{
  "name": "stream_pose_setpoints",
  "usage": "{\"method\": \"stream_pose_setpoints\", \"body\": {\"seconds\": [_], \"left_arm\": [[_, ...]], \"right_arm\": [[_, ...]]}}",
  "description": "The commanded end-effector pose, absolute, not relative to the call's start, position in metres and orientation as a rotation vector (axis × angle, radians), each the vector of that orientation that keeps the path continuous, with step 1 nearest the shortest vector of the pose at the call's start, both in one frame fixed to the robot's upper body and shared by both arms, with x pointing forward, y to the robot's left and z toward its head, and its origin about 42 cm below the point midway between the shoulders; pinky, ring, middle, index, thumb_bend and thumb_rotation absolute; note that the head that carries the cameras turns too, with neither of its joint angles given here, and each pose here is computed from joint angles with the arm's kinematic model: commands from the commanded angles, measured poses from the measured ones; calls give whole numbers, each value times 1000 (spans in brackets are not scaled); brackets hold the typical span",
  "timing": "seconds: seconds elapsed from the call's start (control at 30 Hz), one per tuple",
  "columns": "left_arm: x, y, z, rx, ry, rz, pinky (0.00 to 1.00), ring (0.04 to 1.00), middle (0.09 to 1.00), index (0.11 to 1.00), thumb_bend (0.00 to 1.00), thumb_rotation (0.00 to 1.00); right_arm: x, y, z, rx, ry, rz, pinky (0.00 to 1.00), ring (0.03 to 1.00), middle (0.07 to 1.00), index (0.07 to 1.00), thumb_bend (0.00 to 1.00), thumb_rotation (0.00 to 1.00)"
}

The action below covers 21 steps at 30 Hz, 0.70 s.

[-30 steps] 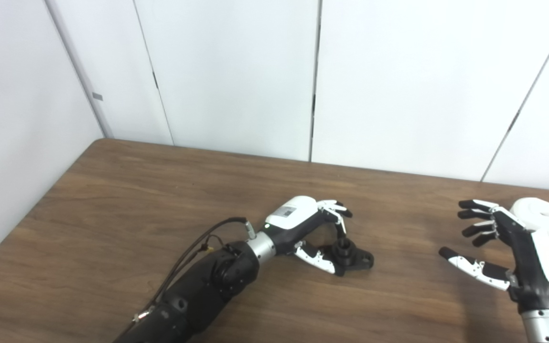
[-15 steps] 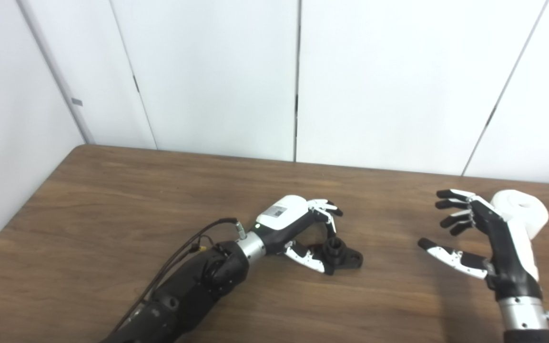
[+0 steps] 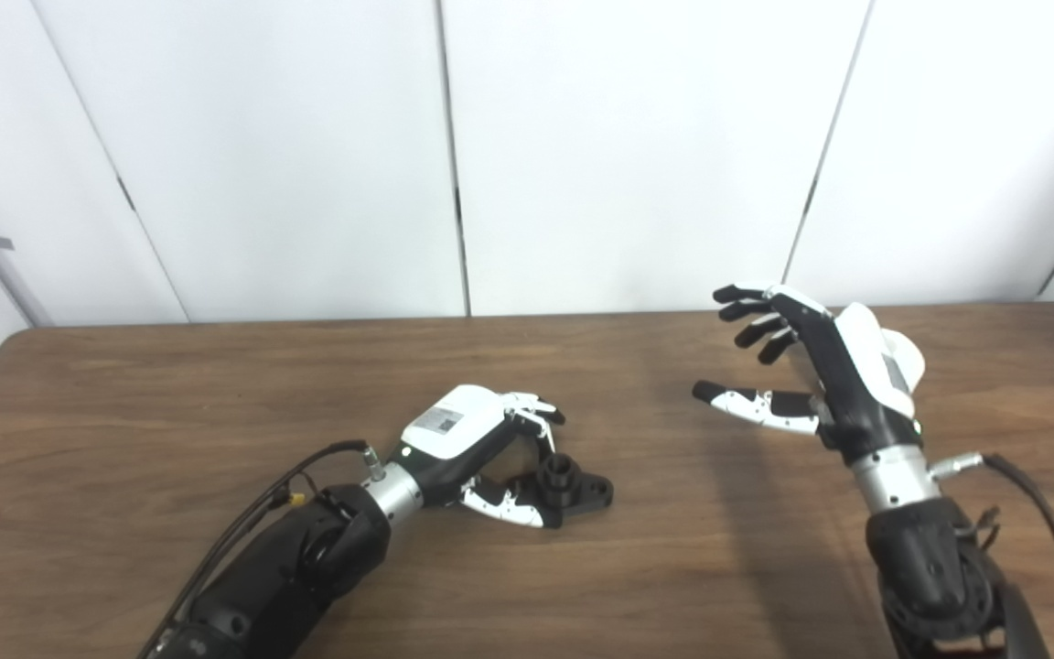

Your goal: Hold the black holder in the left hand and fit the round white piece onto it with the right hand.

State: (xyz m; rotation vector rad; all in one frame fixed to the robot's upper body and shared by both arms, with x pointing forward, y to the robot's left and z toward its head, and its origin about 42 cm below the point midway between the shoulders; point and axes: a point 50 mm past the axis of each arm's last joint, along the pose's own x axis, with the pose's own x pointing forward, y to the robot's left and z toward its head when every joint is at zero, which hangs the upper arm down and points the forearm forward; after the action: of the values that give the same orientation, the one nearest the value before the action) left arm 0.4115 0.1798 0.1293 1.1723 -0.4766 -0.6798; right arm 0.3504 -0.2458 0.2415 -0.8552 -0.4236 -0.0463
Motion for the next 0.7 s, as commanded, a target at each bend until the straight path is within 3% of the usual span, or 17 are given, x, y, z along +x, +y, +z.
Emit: {"method": "stream_pose_setpoints", "body": {"seconds": [0.0, 0.2, 0.43, 0.47, 0.67], "left_arm": [[396, 216, 93, 1310, -319, -785, 768, 854, 811, 482, 525, 60], [397, 223, 93, 1327, -314, -789, 749, 838, 799, 484, 525, 59], [397, 228, 91, 1326, -344, -780, 708, 805, 775, 484, 524, 55], [398, 229, 90, 1333, -343, -781, 708, 805, 775, 484, 524, 55], [399, 236, 88, 1347, -356, -777, 692, 794, 774, 484, 524, 58]], "right_arm": [[358, -253, 277, -933, -502, -86, 460, 583, 688, 724, 565, 241], [371, -278, 312, -1161, -409, -106, 534, 704, 786, 781, 637, 345], [381, -303, 332, -1377, -269, -111, 717, 867, 900, 834, 735, 341], [382, -306, 335, -1414, -236, -111, 754, 895, 921, 843, 789, 302], [389, -317, 351, -1638, -26, -134, 942, 996, 997, 923, 940, 377]]}}
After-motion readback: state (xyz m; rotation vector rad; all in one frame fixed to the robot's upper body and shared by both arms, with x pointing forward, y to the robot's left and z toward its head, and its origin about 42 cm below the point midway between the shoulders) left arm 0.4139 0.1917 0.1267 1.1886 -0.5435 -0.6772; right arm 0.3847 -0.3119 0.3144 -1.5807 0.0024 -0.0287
